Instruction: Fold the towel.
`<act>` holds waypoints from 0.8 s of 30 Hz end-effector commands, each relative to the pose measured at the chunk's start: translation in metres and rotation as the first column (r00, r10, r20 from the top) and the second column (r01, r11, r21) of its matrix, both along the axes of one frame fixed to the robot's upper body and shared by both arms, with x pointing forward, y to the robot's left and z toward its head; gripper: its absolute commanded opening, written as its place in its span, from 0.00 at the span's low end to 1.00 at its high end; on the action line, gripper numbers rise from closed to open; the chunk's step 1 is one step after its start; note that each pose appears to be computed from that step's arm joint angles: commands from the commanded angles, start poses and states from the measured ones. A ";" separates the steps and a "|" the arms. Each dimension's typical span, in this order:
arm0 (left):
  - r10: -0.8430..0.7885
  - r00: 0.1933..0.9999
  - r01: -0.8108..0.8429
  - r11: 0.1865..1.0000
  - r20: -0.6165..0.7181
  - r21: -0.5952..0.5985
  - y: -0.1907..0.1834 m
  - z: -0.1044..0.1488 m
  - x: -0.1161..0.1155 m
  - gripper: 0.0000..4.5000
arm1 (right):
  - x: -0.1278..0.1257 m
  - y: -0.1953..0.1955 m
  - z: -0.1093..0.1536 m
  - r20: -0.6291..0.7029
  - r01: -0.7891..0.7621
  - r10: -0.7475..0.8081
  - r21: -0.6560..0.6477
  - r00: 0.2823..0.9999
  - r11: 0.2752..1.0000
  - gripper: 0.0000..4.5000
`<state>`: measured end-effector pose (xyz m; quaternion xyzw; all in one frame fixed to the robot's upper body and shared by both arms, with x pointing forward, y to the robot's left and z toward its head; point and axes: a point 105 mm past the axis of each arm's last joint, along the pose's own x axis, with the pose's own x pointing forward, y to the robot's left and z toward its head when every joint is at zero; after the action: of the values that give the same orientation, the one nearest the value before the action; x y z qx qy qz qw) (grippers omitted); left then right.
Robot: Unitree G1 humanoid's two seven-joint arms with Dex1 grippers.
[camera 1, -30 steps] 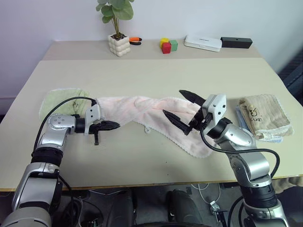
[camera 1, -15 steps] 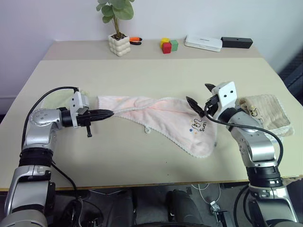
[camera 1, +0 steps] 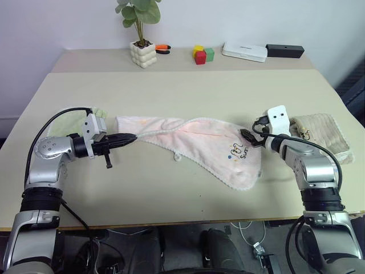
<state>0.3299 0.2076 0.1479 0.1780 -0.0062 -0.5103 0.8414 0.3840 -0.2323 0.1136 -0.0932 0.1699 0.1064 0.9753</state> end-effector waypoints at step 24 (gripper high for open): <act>0.221 0.972 -0.222 0.975 0.085 0.003 0.018 0.008 0.044 0.00 | 0.035 0.010 0.045 0.158 -0.022 0.019 0.023 0.987 0.999 0.02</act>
<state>0.3578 0.2203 0.1435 0.1844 -0.0023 -0.4434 0.8772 0.4058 -0.2263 0.1199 -0.0788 0.1598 0.1087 0.9780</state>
